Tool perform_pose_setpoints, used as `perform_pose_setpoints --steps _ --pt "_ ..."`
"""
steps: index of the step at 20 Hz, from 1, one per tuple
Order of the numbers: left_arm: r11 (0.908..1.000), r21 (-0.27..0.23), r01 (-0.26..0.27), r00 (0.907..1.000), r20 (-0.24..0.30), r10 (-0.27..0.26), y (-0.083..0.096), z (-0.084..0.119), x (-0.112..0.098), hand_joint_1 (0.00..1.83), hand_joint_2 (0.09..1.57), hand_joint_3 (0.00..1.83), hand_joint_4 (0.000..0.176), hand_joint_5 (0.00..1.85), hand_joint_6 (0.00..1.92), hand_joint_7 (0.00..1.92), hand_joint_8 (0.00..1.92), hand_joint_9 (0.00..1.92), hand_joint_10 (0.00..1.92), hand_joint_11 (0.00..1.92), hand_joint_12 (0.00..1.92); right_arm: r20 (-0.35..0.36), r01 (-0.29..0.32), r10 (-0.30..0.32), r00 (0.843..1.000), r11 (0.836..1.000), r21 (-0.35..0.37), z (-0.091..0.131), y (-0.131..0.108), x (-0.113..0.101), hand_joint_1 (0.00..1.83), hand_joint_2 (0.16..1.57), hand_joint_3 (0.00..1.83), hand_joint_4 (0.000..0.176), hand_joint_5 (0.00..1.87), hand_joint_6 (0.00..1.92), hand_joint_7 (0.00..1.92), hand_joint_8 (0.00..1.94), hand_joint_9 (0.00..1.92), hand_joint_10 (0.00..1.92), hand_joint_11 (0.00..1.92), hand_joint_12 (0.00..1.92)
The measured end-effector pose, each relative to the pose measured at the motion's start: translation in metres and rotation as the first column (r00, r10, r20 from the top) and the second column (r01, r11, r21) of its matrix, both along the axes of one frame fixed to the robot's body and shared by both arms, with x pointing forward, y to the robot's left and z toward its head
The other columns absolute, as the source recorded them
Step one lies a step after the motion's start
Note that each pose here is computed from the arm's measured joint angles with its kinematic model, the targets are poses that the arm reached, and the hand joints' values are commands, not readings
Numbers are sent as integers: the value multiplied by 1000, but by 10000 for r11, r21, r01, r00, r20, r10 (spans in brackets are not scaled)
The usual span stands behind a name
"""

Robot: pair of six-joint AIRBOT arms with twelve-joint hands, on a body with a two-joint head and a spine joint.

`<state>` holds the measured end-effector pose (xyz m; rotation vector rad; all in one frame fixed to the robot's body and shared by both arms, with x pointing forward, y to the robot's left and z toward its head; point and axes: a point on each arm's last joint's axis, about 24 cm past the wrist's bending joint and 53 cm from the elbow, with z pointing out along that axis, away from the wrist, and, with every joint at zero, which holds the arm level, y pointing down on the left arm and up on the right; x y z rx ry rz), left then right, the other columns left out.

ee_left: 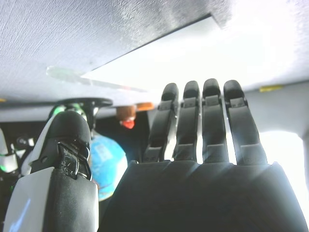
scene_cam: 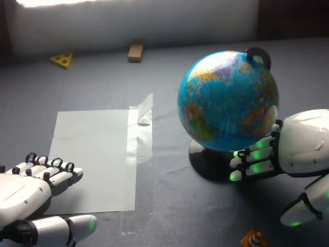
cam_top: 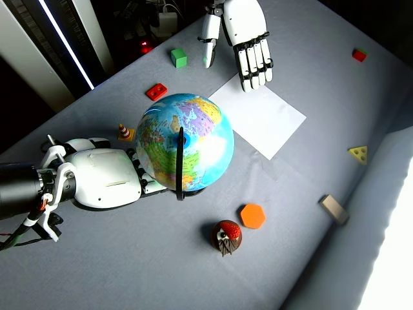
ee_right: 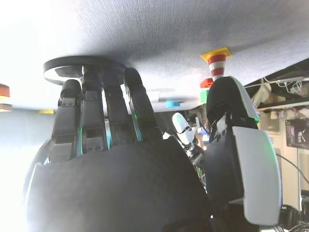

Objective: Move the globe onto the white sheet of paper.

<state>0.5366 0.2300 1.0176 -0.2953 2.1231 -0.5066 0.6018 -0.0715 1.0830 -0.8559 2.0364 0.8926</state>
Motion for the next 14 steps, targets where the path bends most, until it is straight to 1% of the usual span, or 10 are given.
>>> perform_pose_setpoints --steps 3,5,6,8,11,13,14 --pt "10000 58 -15 10000 -19 15 1 -1 0 0 1150 0 0 86 0 67 0 49 0 0 0 132 -64 64 9999 10000 21 5 0 1 0 1166 9 0 129 0 127 4 96 5 0 0" --pt "9999 78 73 10000 -27 -73 0 -1 -1 0 1149 0 0 85 0 67 0 48 0 0 0 190 -132 131 9997 9999 27 8 -5 -1 0 1165 8 0 131 1 127 3 94 4 0 0" --pt "9999 75 73 10000 -31 -73 0 -1 -1 0 1149 0 0 85 0 67 0 48 0 0 0 404 -192 194 9990 9998 -65 9 -9 0 0 1165 8 0 131 1 127 3 94 4 0 0" --pt "9999 77 95 10000 -23 -95 -1 -1 -1 0 1150 0 0 89 2 75 3 53 2 0 0 610 -140 149 9980 9998 -153 10 -10 3 0 1164 7 0 132 1 129 4 95 5 0 0" --pt "9998 138 158 9999 -38 -157 0 -2 -3 0 1156 3 0 90 2 76 2 66 6 3 1 665 -142 146 9977 9999 -71 9 -4 7 0 1164 6 0 131 1 125 1 108 10 0 0" --pt "9995 155 261 9996 -67 -260 -2 -3 -4 0 1157 3 0 89 1 76 2 72 8 2 1 708 -51 51 9975 10000 -1 10 -2 12 0 1163 5 0 124 0 126 1 104 7 1 0" --pt "9995 157 282 9996 -56 -281 -2 -3 -4 0 1159 4 0 89 1 75 2 74 9 1 1 768 98 -100 9970 9999 32 12 -1 18 0 1168 7 0 126 2 126 1 101 6 0 0"
